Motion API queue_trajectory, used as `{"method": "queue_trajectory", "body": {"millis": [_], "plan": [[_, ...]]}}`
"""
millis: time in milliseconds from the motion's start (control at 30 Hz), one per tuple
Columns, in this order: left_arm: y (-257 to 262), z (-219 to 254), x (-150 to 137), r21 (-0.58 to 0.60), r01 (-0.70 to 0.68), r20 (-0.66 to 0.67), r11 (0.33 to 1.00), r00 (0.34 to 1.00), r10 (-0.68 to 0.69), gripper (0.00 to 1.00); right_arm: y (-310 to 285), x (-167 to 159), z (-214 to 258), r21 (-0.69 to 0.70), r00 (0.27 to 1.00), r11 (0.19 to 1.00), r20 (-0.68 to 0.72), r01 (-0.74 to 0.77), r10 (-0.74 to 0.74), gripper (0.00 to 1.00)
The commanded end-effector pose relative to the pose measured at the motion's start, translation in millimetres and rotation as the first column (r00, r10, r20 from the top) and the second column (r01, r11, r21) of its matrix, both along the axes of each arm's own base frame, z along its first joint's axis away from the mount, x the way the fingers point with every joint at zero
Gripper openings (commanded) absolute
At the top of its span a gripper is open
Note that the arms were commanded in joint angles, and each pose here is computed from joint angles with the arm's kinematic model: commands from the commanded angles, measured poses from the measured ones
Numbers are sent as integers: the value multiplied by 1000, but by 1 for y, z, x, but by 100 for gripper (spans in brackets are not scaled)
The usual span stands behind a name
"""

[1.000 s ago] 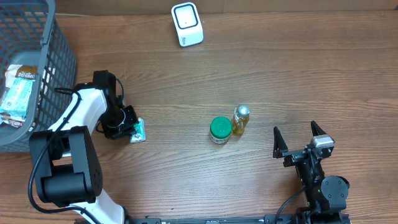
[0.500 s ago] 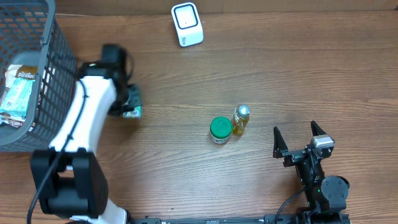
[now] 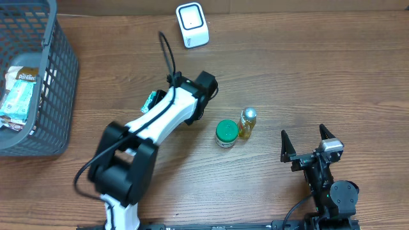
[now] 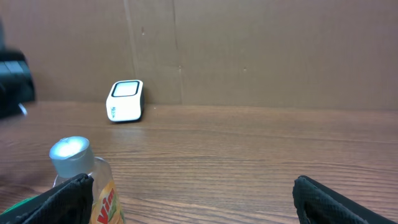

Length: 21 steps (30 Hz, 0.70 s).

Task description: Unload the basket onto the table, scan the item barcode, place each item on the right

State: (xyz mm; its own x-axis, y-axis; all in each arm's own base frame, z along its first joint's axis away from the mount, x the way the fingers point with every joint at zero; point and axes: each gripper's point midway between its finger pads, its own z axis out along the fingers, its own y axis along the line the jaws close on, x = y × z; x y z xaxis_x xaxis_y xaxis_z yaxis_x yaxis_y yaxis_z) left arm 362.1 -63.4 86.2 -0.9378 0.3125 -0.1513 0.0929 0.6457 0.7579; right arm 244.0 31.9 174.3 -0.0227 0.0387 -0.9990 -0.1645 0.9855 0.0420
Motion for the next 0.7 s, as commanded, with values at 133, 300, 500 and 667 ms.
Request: {"method": "queue_trajectory", "body": {"millis": [133, 300, 500, 667], "plan": [[18, -28, 4, 223, 10, -22, 975, 1000, -5, 4, -1, 0, -2, -4, 1000, 1000, 3, 3, -3, 100], [16, -37, 1, 198, -15, -18, 980, 1000, 19, 4, -1, 0, -2, -4, 1000, 1000, 2, 3, -3, 100], [10, -52, -8, 110, -43, -71, 993, 996, 50, 5, -1, 0, -2, -4, 1000, 1000, 2, 3, -3, 100], [6, -59, -12, 65, -64, -84, 996, 994, 69, 8, -1, 0, -2, -4, 1000, 1000, 2, 3, -3, 100]]}}
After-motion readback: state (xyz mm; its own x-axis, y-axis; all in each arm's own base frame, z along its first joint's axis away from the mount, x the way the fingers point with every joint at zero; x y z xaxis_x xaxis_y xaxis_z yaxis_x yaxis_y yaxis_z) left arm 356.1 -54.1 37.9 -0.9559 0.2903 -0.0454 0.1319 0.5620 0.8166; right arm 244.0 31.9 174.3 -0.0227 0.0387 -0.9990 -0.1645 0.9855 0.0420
